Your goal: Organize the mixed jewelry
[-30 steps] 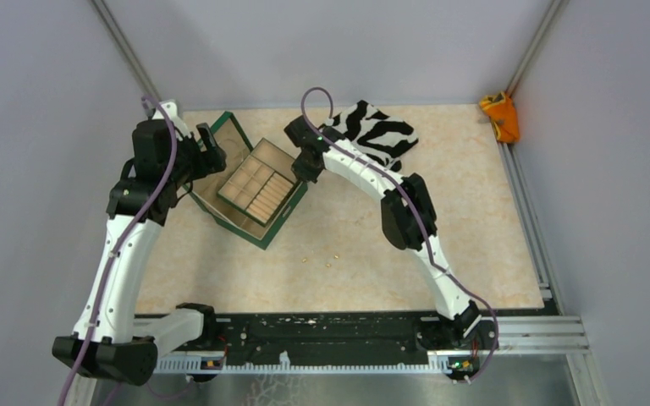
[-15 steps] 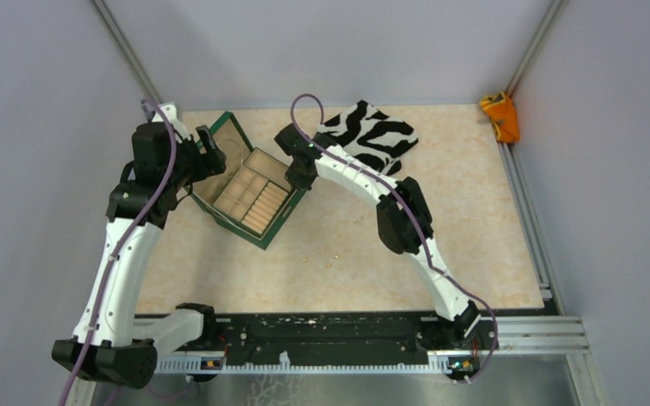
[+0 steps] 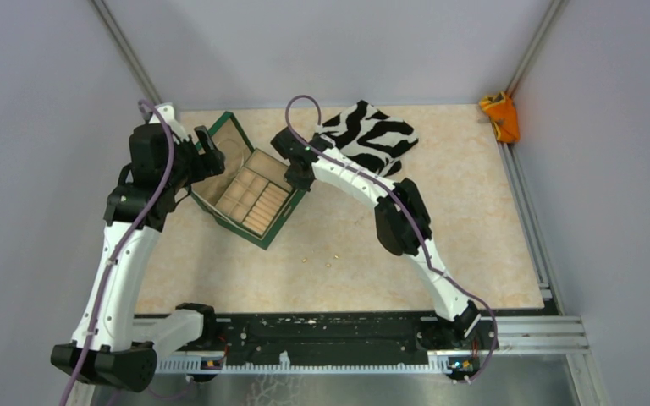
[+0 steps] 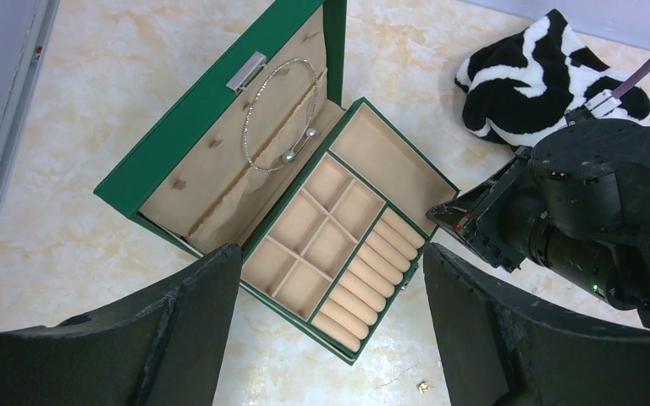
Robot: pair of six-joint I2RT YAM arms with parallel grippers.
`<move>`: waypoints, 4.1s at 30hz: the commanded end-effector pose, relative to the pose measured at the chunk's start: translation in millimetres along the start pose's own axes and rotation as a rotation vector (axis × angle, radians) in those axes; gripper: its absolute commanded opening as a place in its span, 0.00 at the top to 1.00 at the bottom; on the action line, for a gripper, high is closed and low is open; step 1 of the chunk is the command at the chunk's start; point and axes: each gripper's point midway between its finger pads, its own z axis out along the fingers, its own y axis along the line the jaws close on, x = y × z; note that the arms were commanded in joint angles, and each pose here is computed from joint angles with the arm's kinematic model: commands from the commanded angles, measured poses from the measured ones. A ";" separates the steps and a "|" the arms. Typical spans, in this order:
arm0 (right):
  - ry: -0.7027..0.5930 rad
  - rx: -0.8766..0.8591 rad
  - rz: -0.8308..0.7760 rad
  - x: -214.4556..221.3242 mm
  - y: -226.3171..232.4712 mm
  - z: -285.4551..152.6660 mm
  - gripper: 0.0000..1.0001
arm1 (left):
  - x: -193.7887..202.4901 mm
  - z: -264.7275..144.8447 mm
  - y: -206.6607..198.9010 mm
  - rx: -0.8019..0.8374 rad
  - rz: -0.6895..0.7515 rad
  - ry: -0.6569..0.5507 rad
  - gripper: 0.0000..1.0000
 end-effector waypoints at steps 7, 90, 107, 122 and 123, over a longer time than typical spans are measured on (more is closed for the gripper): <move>-0.124 -0.030 -0.037 -20.2 12.4 -21.7 1.00 | -0.5 -1.4 -3.5 0.025 -0.013 -0.010 0.15; 0.027 -0.418 -1.125 -31.5 15.7 9.4 0.74 | 16.9 2.1 -10.8 0.086 -0.016 0.020 0.15; -0.133 -0.477 -1.028 -62.8 53.1 -27.4 0.93 | 21.4 1.6 -14.4 0.108 -0.027 0.031 0.14; -0.268 -0.509 -0.767 -104.7 -10.8 -113.7 0.68 | 68.4 12.9 -43.3 0.335 0.052 0.157 0.15; -0.267 -0.482 -0.716 -111.9 -32.4 -111.8 0.66 | 77.6 20.8 -43.1 0.336 0.051 0.174 0.16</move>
